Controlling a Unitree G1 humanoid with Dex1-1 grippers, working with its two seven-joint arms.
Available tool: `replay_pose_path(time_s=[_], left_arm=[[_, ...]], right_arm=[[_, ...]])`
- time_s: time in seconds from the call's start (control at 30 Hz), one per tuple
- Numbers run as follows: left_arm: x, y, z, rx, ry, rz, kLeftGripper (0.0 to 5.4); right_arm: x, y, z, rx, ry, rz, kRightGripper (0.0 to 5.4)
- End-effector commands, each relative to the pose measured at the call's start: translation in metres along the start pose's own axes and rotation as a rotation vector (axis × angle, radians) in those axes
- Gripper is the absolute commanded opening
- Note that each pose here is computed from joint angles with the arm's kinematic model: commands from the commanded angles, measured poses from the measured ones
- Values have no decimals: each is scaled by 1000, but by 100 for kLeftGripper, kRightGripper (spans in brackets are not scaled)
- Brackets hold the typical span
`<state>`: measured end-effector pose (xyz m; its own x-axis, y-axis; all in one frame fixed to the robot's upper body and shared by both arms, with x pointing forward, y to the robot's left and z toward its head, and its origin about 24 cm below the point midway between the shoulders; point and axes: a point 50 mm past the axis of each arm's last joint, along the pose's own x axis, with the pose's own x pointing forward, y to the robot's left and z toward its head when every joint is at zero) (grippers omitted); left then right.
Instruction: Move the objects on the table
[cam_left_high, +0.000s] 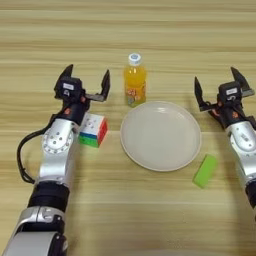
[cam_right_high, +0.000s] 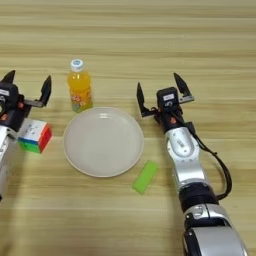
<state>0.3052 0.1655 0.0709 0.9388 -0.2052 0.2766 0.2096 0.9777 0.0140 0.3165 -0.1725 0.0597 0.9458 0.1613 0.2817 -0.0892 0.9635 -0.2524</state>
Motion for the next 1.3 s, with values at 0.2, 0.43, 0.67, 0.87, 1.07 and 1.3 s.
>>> replay_pose_path(time_s=[0.2,0.43,0.67,0.87,1.07,1.3], left_arm=[[-45,-7,26,-9,138,-88,538],[-72,-10,16,-26,306,-94,538],[-90,-9,0,-37,428,-76,538],[-97,-9,-9,-31,489,-92,538],[-99,-7,-14,-28,517,-105,471],[-98,-4,-16,-22,525,-113,414]], right_arm=[[5,5,6,-8,-19,14,540],[8,8,6,-6,-18,15,540],[9,9,7,-3,-18,15,540],[10,10,7,-3,-20,17,540],[11,12,7,-2,-22,17,540],[11,15,8,-4,-24,17,540]])
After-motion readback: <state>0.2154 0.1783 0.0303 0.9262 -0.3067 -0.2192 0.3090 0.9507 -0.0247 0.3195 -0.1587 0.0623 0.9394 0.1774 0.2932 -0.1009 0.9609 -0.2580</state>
